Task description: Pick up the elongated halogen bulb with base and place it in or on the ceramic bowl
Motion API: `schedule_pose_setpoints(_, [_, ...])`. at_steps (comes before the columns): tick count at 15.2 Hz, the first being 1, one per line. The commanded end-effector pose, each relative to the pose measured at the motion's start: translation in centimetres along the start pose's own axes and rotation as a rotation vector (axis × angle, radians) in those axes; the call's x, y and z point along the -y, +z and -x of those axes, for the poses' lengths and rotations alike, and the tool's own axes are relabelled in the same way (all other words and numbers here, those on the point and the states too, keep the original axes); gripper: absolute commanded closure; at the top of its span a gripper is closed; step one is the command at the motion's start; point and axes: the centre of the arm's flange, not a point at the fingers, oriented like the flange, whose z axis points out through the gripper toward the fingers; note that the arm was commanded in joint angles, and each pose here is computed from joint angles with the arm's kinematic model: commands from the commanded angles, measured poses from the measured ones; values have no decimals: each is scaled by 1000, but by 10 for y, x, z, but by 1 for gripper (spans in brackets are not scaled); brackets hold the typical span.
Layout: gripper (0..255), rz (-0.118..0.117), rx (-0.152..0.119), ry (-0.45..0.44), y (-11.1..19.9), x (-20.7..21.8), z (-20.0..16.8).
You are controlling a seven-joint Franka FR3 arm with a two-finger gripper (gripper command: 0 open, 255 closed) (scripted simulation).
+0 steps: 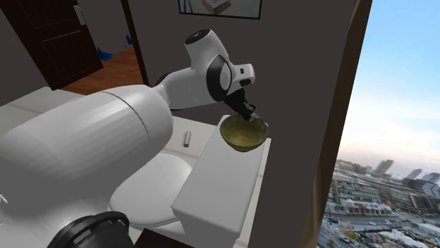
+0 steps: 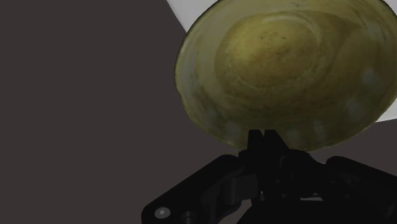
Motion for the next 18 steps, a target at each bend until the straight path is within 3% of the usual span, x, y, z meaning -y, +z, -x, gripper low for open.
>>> schedule_pose_setpoints(1, [255,0,-1,0,10,3,2])
schedule_pose_setpoints(8, [255,0,-1,0,45,8,21])
schedule_pose_setpoints(16, [255,0,0,0,45,8,21])
schedule_pose_setpoints(17, [0,0,0,0,45,8,21])
schedule_pose_setpoints(18, [0,0,0,0,45,8,21])
